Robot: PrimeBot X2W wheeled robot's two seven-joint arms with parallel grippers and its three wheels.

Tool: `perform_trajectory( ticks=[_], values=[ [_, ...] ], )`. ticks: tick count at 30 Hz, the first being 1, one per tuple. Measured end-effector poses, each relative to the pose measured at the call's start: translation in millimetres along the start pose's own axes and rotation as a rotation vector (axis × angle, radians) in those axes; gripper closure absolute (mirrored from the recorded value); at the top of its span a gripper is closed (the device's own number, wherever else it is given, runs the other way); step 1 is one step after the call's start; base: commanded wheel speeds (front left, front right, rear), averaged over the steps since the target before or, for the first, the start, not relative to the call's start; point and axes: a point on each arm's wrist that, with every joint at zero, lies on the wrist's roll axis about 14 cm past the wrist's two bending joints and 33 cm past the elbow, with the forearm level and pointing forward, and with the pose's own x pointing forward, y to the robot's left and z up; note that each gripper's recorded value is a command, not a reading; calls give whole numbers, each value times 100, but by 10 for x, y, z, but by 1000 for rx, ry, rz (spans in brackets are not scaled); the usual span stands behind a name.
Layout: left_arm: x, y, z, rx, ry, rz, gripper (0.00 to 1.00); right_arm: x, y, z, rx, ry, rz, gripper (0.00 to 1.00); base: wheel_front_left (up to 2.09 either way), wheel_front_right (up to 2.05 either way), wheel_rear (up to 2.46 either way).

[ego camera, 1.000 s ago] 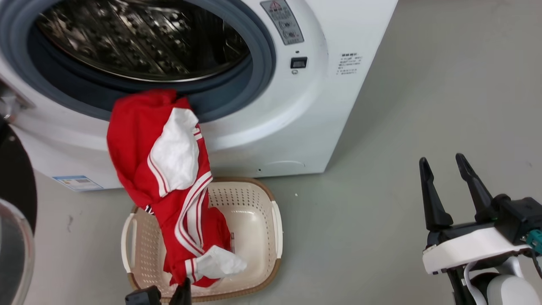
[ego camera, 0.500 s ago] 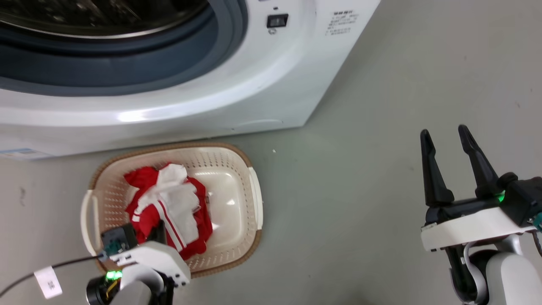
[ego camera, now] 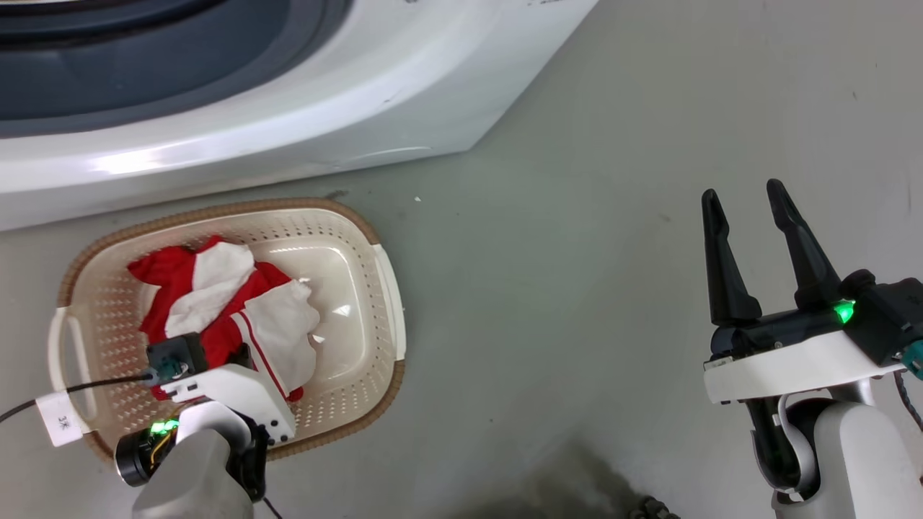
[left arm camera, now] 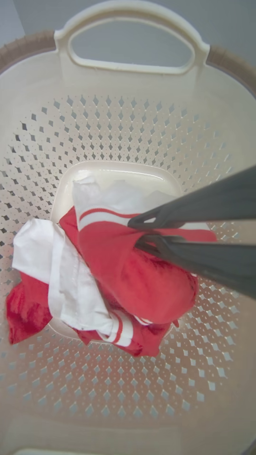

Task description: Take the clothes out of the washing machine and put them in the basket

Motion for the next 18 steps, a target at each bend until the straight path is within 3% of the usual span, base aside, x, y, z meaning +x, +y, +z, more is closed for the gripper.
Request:
perform_trajectory(
  ticks=[3, 6, 9, 10, 12, 18],
  values=[
    [83, 8, -48, -21, 28, 16, 100, 1, -28, -73, 0, 16, -8, 0, 0, 0, 0],
    [124, -7, -111, -29, 55, 19, 81, 14, -42, -96, -3, 21, -11, 0, 0, 0, 0],
    [136, -17, -140, -25, 68, 18, 55, 1, -56, -118, -3, 25, -15, 0, 0, 0, 0],
    [131, -18, -141, -26, 69, 19, 30, -1, -59, -117, -3, 25, -16, 0, 0, 0, 0],
    [106, -31, -128, -26, 67, 15, 0, -10, -64, -97, -2, 20, -17, 0, 0, 0, 0],
    [-57, -60, 20, -9, 24, -2, 0, -55, -28, 51, 12, -21, -8, 0, 0, 0, 0]
  ],
)
